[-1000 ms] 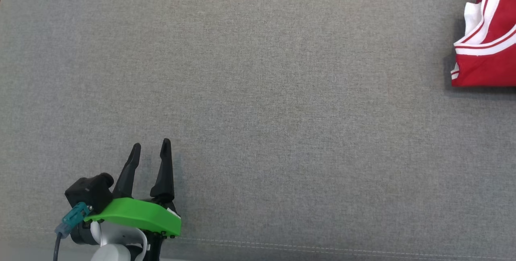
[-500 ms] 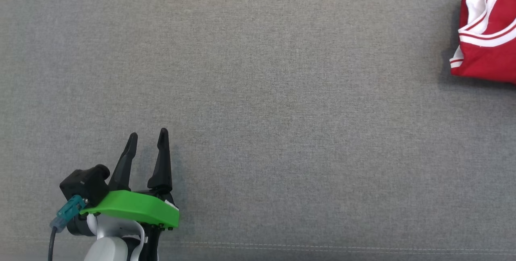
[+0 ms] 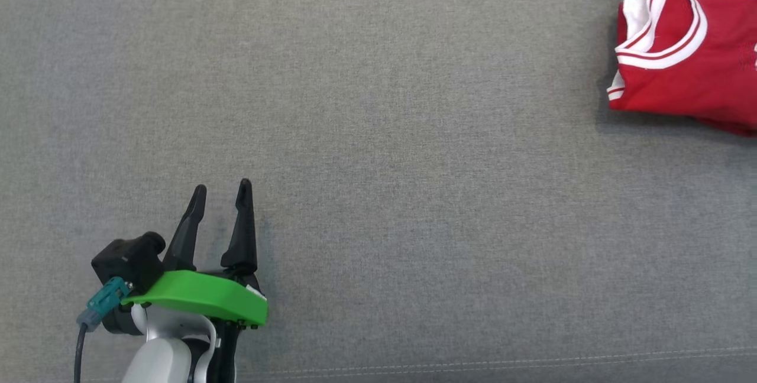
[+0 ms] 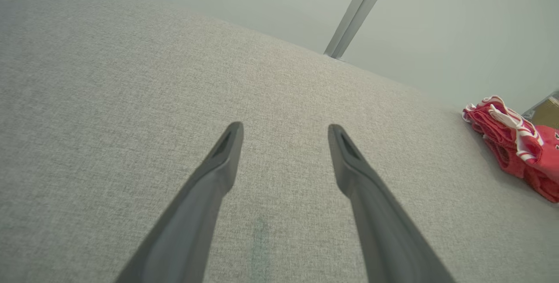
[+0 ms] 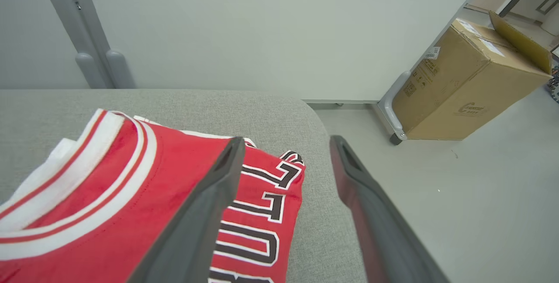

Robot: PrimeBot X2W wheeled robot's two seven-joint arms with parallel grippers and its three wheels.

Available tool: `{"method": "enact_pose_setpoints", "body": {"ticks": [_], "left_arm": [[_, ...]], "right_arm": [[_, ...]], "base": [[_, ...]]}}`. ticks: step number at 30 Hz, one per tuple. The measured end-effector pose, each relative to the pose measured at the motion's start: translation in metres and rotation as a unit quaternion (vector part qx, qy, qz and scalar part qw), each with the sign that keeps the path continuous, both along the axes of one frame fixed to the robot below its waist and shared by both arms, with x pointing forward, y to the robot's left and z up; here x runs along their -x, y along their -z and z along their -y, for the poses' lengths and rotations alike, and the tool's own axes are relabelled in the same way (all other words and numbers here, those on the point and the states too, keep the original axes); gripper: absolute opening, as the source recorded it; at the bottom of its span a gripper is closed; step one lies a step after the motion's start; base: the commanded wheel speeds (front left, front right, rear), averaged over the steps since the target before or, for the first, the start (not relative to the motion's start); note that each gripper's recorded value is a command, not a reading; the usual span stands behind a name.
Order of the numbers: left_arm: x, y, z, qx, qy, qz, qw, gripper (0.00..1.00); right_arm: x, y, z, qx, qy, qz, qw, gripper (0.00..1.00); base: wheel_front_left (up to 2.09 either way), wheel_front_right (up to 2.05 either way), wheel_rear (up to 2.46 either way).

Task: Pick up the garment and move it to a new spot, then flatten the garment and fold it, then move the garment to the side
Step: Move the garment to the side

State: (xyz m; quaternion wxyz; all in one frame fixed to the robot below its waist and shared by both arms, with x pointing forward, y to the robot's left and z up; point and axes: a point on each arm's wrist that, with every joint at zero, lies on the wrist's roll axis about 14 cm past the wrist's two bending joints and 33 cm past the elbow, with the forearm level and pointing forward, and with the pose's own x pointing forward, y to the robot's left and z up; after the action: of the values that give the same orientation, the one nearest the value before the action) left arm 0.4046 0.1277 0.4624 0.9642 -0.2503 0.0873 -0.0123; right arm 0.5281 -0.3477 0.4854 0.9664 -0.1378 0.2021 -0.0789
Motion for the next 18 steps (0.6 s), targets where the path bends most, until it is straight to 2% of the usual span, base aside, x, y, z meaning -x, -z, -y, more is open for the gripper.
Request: {"method": "enact_pose_setpoints", "body": {"ticks": [5, 11, 18], "left_arm": [[-0.008, -0.025, 0.012, -0.002, 0.018, 0.044, 0.999, 1.0], [-0.005, -0.048, 0.022, 0.004, 0.028, 0.08, 0.996, 1.0], [0.004, -0.068, 0.03, 0.015, 0.029, 0.109, 0.994, 1.0]], "right_arm": [[0.0, -0.037, -0.02, -0.017, -0.027, 0.079, 0.996, 1.0], [0.013, -0.075, -0.045, -0.035, -0.056, 0.16, 0.985, 1.0], [0.052, -0.072, -0.07, -0.074, -0.071, 0.191, 0.976, 1.0]], "base": [[0.0, 0.0, 0.0], [0.0, 0.0, 0.0], [0.0, 0.0, 0.0]]}}
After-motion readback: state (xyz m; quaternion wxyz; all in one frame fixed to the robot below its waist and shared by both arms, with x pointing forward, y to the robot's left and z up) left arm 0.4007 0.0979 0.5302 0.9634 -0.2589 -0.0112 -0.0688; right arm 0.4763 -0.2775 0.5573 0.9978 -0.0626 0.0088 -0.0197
